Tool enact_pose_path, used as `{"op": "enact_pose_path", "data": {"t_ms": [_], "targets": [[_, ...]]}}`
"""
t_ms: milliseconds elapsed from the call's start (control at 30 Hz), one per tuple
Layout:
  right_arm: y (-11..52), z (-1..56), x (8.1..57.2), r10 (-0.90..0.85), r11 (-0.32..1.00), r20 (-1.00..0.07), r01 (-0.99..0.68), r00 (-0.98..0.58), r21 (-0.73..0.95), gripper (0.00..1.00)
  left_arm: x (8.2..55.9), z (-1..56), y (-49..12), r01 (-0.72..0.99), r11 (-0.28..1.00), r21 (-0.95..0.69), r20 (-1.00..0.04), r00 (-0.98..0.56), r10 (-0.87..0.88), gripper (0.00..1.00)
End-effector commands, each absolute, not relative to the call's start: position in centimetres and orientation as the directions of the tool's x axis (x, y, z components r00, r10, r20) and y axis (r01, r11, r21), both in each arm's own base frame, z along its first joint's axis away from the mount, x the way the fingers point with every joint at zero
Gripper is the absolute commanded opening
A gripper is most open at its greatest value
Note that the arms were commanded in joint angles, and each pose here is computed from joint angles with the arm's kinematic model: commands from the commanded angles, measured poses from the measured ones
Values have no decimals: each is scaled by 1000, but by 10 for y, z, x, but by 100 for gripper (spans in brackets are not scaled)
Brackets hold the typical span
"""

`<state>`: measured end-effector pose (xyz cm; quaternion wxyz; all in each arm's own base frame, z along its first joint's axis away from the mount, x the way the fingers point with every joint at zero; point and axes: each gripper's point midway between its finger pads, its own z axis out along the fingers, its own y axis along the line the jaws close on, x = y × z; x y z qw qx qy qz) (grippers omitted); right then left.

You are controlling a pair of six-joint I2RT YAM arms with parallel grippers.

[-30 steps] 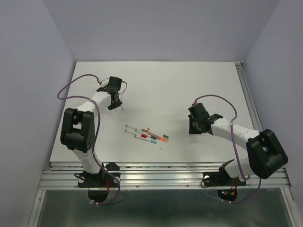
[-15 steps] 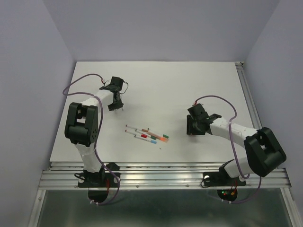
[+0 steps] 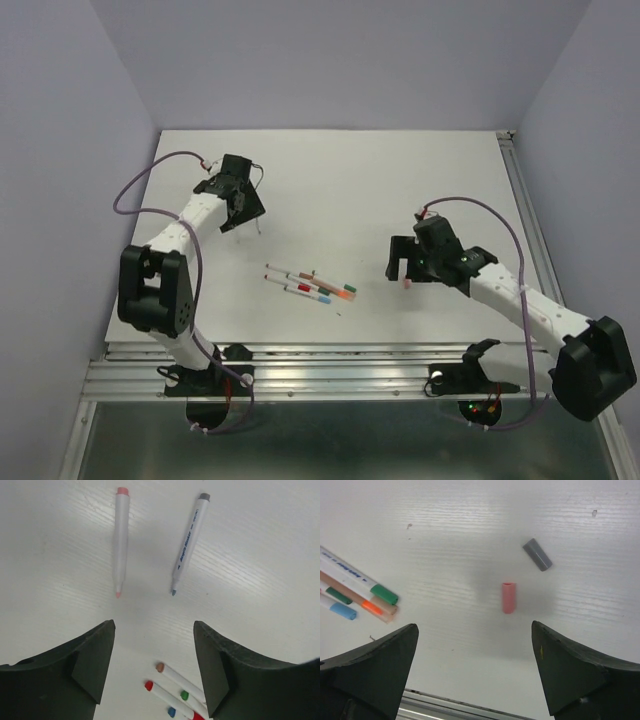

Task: Open the pen caps

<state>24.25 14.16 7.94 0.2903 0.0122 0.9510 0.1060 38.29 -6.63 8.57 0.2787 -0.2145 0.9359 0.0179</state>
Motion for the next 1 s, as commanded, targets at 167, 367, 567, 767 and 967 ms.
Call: {"op": "enact_pose_path", "data": {"t_ms": [167,367,567,767,967], "targets": [[160,136,244,116,930,-631,-139,-767,340,100,328,140,-67,-523,823,-223,-544,-634,-550,98],[141,126,238,145,958,-614,-45,-776,284,100,277,148,-114,-498,778,-383,-476,-615,-628,99],[127,125,240,185,969,-625,34,-759,246,100,220,110,-173,-546,756,-360,-316,-691,-650,99],[121,123,238,189,971,-631,47,-753,235,100,198,93,-213,-564,755,-333,-277,-707,-650,98],[117,119,233,183,974,-626,55,-758,219,100,193,69,-221,-609,756,-240,-262,-709,-655,91]]}}
